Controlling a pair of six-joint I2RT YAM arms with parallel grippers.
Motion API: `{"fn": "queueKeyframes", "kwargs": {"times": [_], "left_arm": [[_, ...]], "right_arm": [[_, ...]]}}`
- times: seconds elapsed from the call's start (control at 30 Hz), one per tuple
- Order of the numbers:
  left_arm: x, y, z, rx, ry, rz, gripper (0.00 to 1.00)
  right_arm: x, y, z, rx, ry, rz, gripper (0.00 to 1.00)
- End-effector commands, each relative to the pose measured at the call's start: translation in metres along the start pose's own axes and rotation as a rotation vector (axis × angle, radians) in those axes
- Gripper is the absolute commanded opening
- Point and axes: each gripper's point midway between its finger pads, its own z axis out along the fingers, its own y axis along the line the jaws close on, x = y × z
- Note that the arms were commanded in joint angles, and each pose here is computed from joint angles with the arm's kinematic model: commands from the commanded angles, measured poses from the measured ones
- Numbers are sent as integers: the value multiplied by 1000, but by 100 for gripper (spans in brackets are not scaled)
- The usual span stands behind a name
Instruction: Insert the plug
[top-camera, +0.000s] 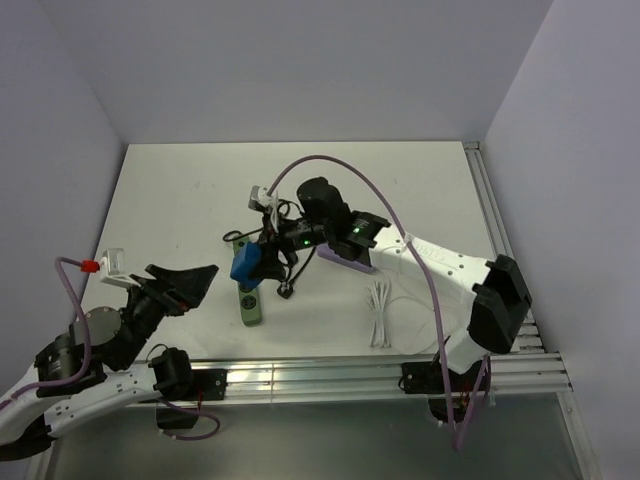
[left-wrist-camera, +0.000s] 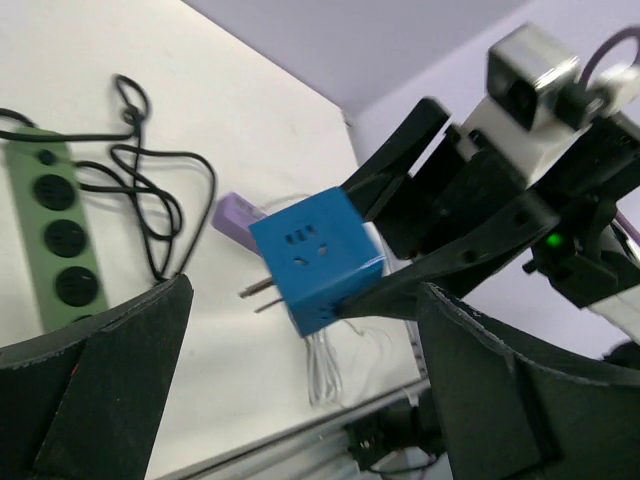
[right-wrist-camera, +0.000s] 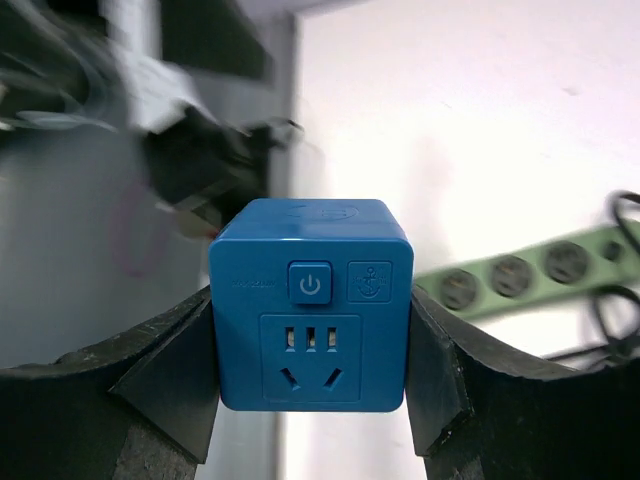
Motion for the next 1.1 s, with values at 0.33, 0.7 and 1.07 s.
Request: {"fn": "queueKeyframes", "kwargs": {"times": [0.33, 0.7, 1.07], "left_arm": [[-35, 67, -4, -399, -247, -126, 99], [-17, 81, 6, -544, -240, -91, 100], [-20, 74, 5, -433, -238, -97, 94]], "right_arm": [[23, -138, 54, 213, 298, -329, 0], [58, -193, 62, 252, 542, -435, 0], [78, -194, 69, 175, 563, -519, 0]]}}
